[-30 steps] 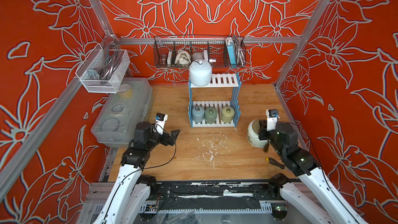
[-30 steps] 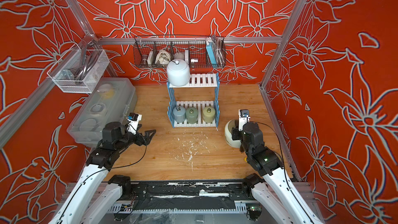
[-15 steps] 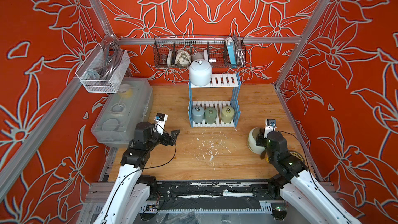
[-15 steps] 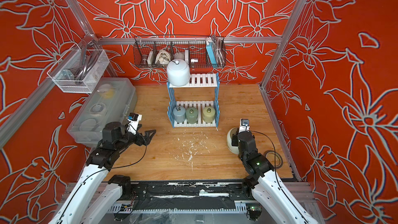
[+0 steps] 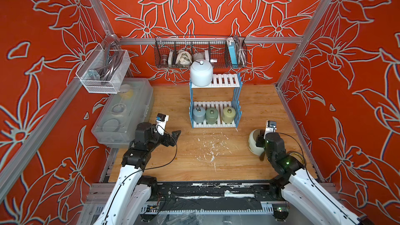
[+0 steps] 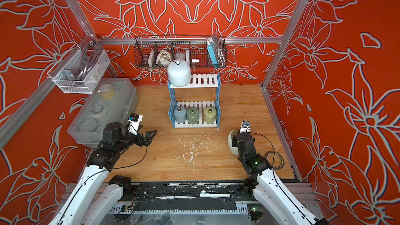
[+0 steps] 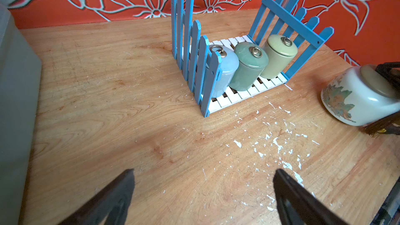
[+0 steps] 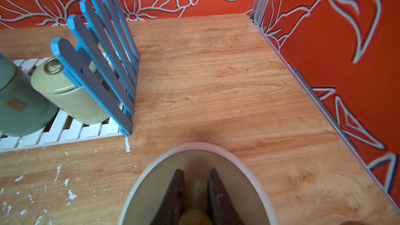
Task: Remove the tea canisters from the shelf
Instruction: Place the tea canister at the center of the board.
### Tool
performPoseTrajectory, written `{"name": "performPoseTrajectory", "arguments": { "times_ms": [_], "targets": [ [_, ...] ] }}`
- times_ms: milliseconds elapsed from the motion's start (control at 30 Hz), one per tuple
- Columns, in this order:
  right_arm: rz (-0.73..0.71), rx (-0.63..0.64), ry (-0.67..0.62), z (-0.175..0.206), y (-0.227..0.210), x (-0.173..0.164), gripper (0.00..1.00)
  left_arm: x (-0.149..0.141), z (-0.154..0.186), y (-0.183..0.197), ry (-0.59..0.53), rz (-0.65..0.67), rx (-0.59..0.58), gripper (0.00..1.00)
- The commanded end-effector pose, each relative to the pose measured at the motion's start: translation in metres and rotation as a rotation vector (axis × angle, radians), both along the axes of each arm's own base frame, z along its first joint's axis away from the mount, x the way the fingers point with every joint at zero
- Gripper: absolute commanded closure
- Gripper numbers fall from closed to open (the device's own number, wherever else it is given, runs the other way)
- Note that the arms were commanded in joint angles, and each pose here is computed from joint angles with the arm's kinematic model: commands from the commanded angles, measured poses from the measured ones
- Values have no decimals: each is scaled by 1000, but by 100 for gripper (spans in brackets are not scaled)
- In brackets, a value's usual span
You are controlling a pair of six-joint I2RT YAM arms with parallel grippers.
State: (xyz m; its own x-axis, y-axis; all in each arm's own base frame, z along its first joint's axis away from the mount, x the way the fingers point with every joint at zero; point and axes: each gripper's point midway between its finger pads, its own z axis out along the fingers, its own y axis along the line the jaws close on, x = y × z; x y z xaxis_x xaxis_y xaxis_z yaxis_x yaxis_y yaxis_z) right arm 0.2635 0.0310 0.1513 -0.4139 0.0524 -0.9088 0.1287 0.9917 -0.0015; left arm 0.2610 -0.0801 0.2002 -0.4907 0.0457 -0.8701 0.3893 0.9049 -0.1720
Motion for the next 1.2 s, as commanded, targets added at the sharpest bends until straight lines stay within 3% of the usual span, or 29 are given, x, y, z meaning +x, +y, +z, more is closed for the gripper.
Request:
{"name": "performPoseTrajectory", "arguments": {
  "times_ms": [0, 567, 633, 767, 900, 1167],
  "targets": [
    [-70, 87, -162, 38, -7, 8, 100, 1, 1, 0, -14, -7, 0, 1],
    [-85, 69, -85, -2, -12, 0, 100, 2, -2, -2, -3, -16, -4, 1],
    [-90, 70, -79, -1, -13, 0, 93, 3, -3, -1, 4, -12, -4, 1],
    [-87, 63, -81, 2, -14, -2, 63, 2, -3, -1, 5, -10, -3, 1],
    [-101, 58, -88, 8, -18, -4, 44, 3, -3, 1, 3, -4, -2, 1],
    [-93, 71, -116, 38, -18, -6, 31, 3, -2, 2, 0, -1, -3, 1]
  ]
}}
